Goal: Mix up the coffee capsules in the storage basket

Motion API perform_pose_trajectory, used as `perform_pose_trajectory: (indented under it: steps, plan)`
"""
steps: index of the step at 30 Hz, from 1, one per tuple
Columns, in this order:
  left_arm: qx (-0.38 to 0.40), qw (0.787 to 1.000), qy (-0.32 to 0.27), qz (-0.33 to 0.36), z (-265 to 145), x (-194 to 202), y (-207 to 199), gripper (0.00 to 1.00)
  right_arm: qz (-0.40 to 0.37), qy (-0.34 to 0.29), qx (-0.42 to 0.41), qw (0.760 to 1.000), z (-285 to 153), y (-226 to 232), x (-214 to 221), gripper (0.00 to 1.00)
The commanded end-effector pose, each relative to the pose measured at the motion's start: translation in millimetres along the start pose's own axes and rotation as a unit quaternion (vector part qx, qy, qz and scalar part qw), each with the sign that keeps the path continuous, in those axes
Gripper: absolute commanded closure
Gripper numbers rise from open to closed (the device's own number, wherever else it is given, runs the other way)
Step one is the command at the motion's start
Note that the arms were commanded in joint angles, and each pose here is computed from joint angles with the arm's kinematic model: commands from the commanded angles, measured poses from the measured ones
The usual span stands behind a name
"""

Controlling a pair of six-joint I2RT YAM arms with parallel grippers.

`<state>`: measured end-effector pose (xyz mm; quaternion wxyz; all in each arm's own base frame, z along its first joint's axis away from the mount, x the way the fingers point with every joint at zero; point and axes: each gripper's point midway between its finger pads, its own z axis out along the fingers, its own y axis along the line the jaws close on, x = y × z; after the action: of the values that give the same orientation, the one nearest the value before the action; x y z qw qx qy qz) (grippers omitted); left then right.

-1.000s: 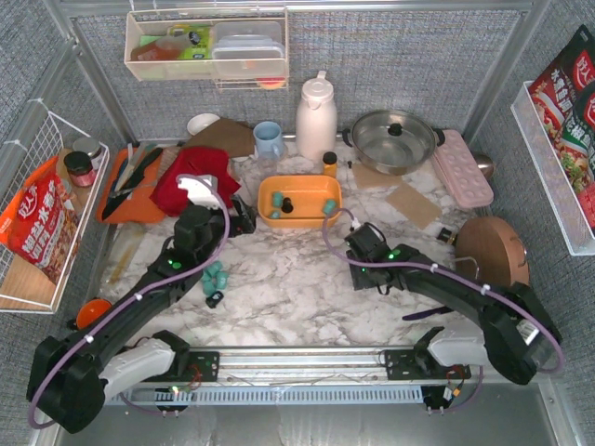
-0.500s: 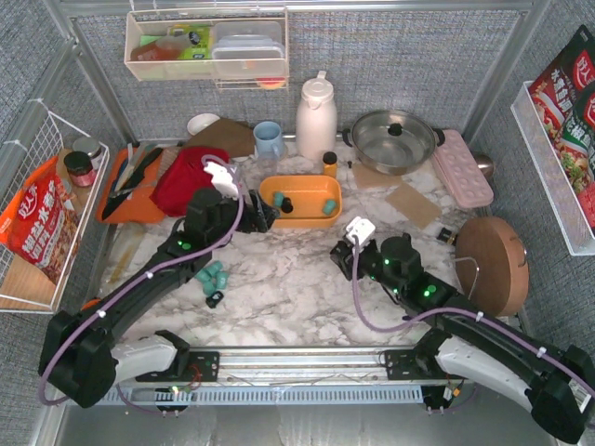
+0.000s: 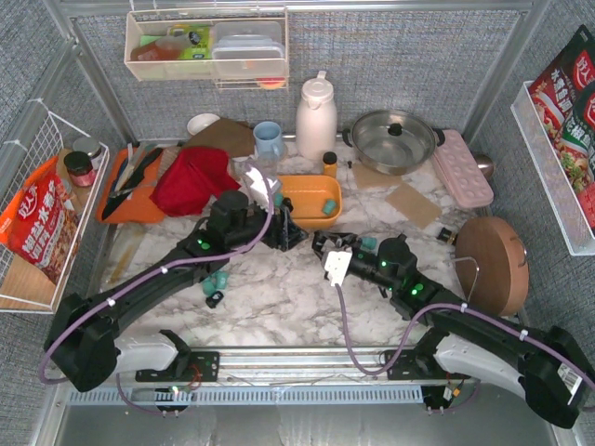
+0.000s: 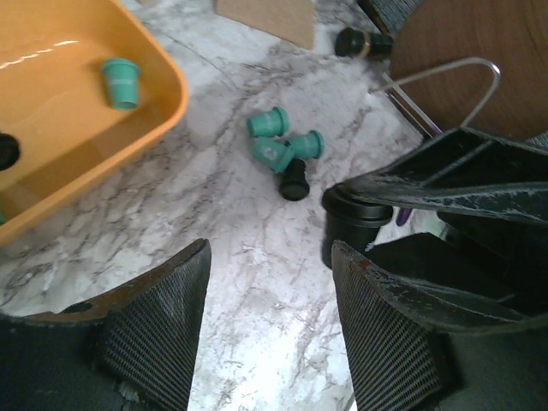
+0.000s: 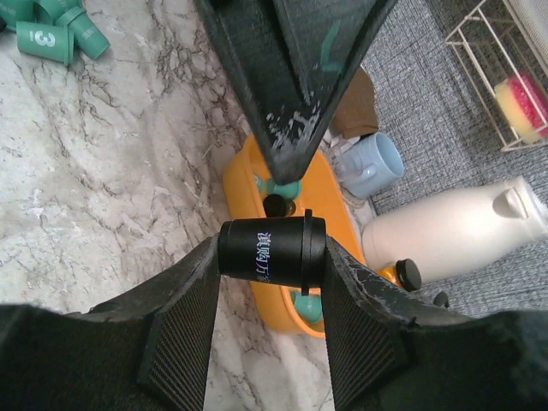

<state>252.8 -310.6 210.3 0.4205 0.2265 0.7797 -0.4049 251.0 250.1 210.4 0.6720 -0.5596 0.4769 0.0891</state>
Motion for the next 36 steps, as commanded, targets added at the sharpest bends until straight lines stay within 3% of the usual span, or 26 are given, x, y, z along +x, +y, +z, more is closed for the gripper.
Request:
perform_pose_trajectory:
  steps: [1,7,16,36]
  plan:
    - [0.033,0.999,0.013,0.019,6.7,6.9,-18.6,0.33,-0.052,-0.033,0.009,0.998,2.8,-10.2,-16.1,0.54]
    - [0.053,0.998,0.005,0.027,13.7,10.6,-31.8,0.36,-0.051,-0.034,0.008,0.998,1.1,-12.1,-19.3,0.54]
    - [0.100,0.990,-0.080,0.060,6.3,-4.9,-56.8,0.36,-0.030,-0.043,0.000,0.999,-0.3,-10.5,-26.6,0.55]
    - [0.128,0.988,-0.074,0.048,18.2,1.5,-70.4,0.43,-0.008,-0.058,-0.007,0.998,0.0,-9.8,-35.6,0.55]
